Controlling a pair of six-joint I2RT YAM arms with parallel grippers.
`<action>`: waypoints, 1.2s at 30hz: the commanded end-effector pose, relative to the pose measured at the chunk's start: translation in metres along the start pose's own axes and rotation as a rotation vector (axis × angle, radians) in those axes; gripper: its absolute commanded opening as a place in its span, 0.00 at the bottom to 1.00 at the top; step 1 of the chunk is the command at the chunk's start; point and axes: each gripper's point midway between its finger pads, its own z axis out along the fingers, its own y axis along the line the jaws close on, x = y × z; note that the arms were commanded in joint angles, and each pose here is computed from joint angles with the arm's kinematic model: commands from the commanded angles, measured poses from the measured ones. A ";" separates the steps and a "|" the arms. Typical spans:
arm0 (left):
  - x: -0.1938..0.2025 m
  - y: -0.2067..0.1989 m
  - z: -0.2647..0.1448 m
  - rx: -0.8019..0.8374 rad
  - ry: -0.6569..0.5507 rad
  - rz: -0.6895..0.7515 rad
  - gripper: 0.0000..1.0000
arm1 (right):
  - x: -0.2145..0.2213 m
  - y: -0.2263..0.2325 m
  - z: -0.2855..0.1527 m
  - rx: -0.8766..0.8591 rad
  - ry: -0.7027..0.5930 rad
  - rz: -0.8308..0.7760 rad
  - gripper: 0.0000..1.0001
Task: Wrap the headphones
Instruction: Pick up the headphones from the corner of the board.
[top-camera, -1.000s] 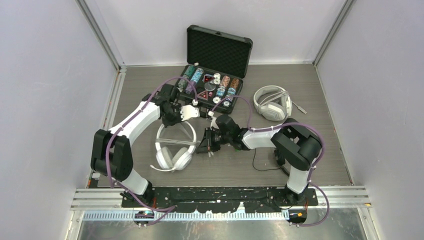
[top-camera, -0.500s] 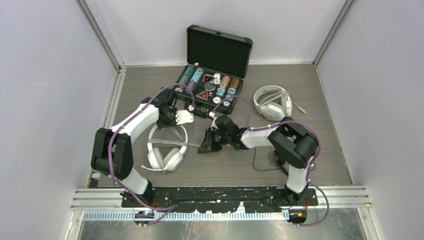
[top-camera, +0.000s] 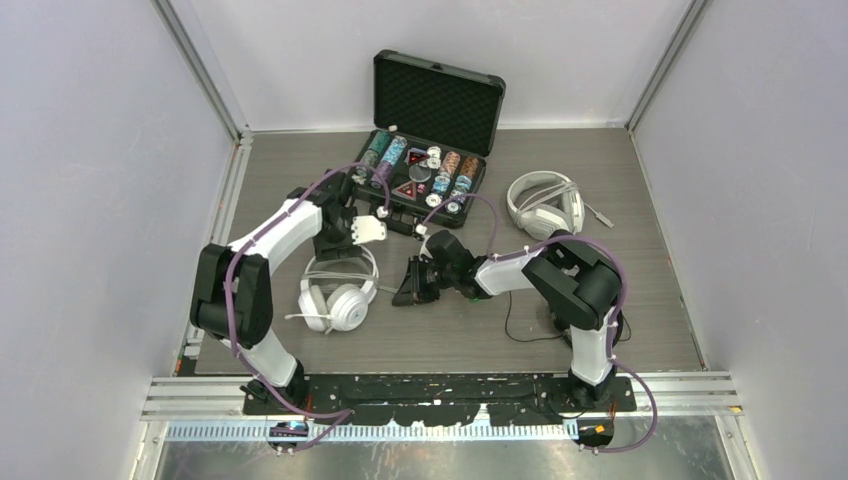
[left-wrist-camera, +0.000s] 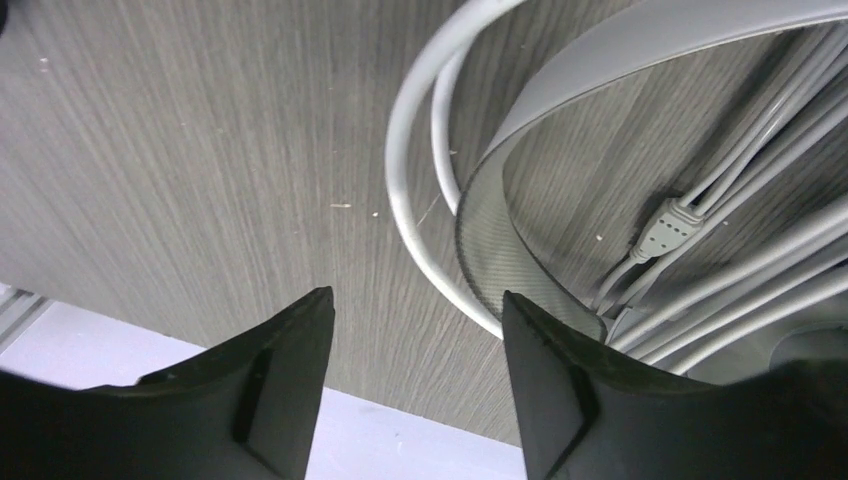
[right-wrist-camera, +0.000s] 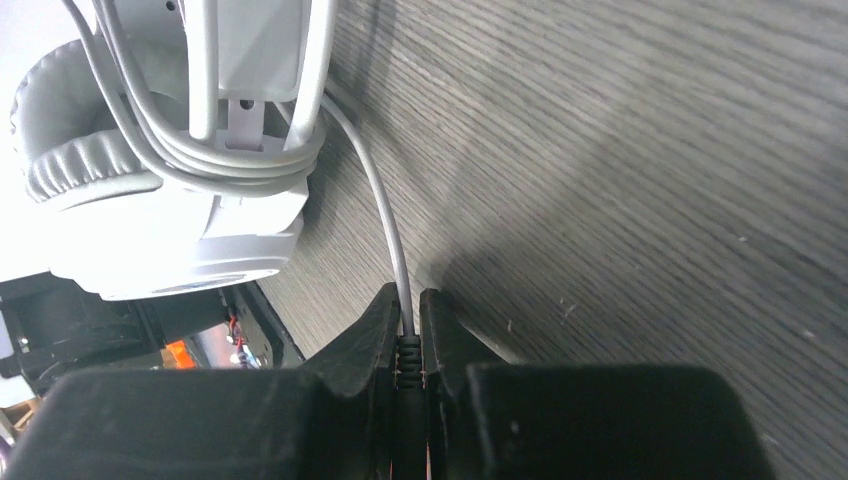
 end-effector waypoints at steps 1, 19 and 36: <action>-0.011 0.015 -0.023 -0.038 -0.064 -0.051 0.67 | -0.013 0.005 0.007 0.000 -0.040 -0.017 0.13; -0.085 0.066 -0.154 -0.295 -0.459 -0.483 1.00 | -0.019 0.009 -0.037 0.182 -0.067 0.045 0.40; -0.104 0.017 -0.237 -0.258 -0.951 -0.962 1.00 | -0.052 0.016 -0.179 0.466 -0.486 0.357 0.47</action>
